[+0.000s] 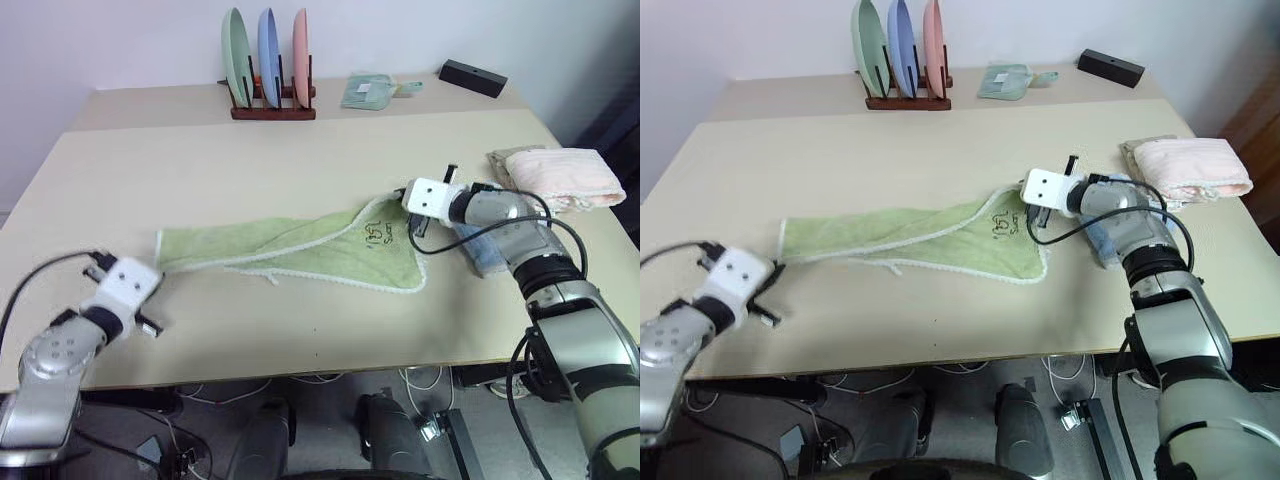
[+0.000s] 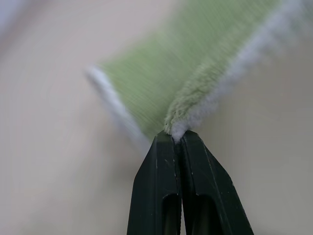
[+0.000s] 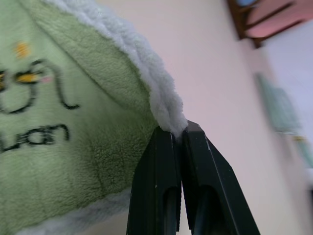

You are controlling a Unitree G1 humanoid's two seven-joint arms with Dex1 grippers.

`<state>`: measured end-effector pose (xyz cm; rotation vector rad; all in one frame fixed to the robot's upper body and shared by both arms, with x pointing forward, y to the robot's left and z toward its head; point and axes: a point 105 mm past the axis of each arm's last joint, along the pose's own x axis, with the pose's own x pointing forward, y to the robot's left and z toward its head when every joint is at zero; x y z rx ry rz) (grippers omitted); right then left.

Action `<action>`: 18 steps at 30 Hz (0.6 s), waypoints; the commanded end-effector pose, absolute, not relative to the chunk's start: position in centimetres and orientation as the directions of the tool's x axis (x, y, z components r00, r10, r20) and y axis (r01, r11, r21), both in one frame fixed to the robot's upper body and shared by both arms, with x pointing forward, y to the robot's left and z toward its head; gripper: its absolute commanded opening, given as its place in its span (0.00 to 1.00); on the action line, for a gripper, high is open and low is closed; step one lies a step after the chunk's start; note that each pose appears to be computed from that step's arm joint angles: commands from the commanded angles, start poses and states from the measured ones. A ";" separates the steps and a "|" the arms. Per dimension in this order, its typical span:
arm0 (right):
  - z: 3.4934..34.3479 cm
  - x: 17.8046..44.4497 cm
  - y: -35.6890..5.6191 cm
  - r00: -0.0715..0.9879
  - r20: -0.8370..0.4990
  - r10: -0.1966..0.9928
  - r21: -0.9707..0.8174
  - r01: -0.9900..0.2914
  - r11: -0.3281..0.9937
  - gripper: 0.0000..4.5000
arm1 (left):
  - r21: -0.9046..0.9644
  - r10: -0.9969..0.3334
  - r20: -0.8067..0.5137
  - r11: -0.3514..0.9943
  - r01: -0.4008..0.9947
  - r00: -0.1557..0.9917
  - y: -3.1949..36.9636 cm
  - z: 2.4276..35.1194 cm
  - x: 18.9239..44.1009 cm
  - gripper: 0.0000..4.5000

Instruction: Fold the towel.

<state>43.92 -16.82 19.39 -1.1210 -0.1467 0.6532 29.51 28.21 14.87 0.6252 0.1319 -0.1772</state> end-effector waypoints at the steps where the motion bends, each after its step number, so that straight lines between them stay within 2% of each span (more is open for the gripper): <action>1: 25.8 44.9 -17.3 0.862 -0.001 0.507 -0.915 -0.205 0.347 0.02 | 0.571 -0.080 -0.026 0.817 0.080 0.996 29.5 19.4 31.7 0.00; 3: 29.9 45.2 -17.4 0.874 0.121 0.471 -0.922 -0.077 0.379 0.02 | 0.560 -0.046 0.138 0.827 -0.040 0.989 30.2 24.5 34.4 0.00; 5: 33.5 44.9 -17.2 0.859 0.222 0.462 -0.917 0.023 0.398 0.02 | 0.537 -0.013 0.280 0.831 -0.145 0.960 30.9 29.4 35.8 0.00; 8: 36.6 44.0 -16.7 0.818 0.295 0.493 -0.905 0.074 0.420 0.02 | 0.516 0.009 0.383 0.827 -0.222 0.924 31.8 33.2 35.9 0.00; 9: 37.0 43.4 -16.3 0.796 0.288 0.532 -0.906 0.047 0.420 0.02 | 0.515 0.002 0.389 0.829 -0.219 0.921 32.3 33.8 35.5 0.00; 12: 35.9 42.0 -15.5 0.739 0.211 0.639 -0.916 -0.079 0.393 0.02 | 0.527 -0.060 0.353 0.837 -0.146 0.934 32.8 33.3 33.9 0.00; 16: 32.8 40.3 -15.5 0.698 0.069 0.712 -0.910 -0.248 0.331 0.02 | 0.574 -0.170 0.205 0.818 0.022 0.964 32.0 30.0 31.7 0.00; 18: 28.6 38.6 -16.2 0.664 -0.092 0.742 -0.860 -0.428 0.277 0.02 | 0.587 -0.225 0.011 0.790 0.176 0.974 31.7 25.1 29.4 0.00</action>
